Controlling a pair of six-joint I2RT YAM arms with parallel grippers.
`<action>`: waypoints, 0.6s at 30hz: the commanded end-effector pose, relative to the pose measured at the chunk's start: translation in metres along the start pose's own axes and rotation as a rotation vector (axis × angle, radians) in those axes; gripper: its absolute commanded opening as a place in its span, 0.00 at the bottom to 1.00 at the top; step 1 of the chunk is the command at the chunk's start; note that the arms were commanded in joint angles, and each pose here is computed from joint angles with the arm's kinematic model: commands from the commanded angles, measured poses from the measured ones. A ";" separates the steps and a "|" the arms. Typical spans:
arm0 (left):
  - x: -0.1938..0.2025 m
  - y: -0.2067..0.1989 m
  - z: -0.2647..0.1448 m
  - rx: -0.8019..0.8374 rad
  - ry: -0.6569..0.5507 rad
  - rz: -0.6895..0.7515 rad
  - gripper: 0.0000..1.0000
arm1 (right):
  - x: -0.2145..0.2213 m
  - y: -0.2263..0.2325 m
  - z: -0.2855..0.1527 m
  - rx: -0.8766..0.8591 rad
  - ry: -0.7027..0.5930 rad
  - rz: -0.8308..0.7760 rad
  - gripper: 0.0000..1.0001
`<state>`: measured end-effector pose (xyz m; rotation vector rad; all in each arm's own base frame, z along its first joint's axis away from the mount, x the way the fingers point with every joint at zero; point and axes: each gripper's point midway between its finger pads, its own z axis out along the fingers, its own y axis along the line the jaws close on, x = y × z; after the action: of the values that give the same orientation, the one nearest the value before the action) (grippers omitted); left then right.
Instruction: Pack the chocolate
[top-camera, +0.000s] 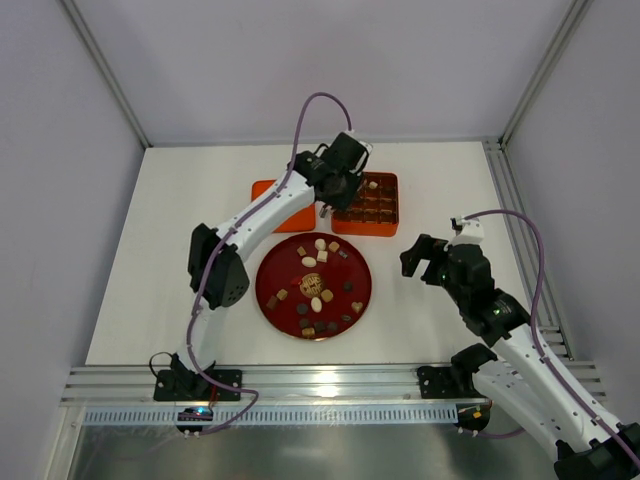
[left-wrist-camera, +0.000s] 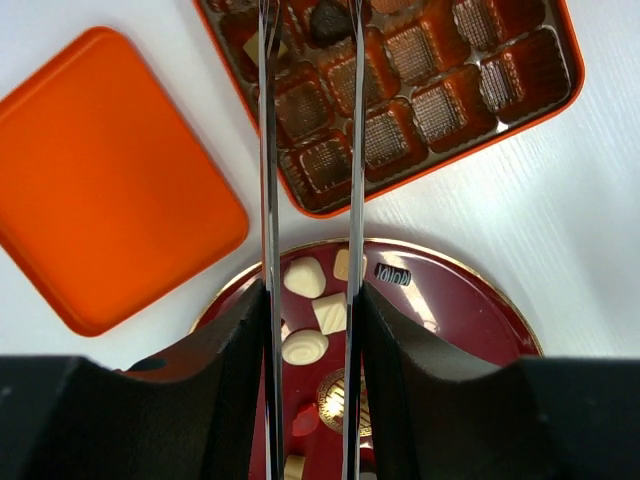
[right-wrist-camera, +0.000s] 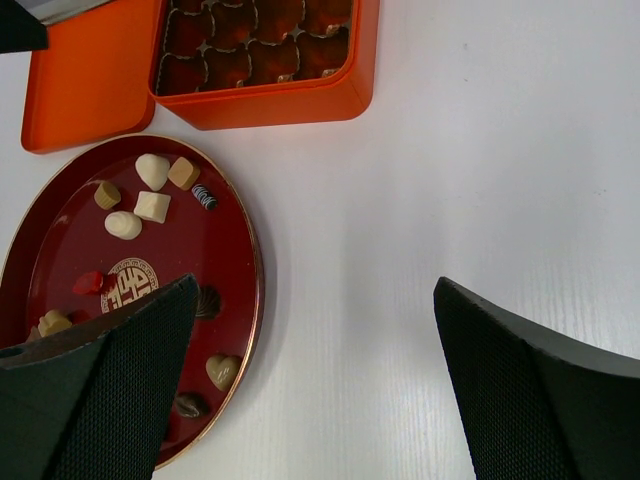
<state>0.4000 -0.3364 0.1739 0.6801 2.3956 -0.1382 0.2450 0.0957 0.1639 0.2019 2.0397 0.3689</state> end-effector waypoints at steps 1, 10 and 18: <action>-0.044 0.030 -0.065 0.002 -0.196 -0.096 0.40 | -0.027 0.009 -0.006 -0.019 -0.078 0.006 1.00; 0.006 0.158 -0.101 -0.172 -0.239 -0.394 0.40 | -0.028 0.014 -0.002 -0.039 -0.073 -0.023 1.00; 0.102 0.290 -0.070 -0.412 -0.184 -0.662 0.41 | -0.028 0.021 0.004 -0.069 -0.063 -0.046 1.00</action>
<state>0.4224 -0.0415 0.1956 -0.2288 2.3528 0.0213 0.2506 0.0999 0.1619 0.1509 2.0503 0.3572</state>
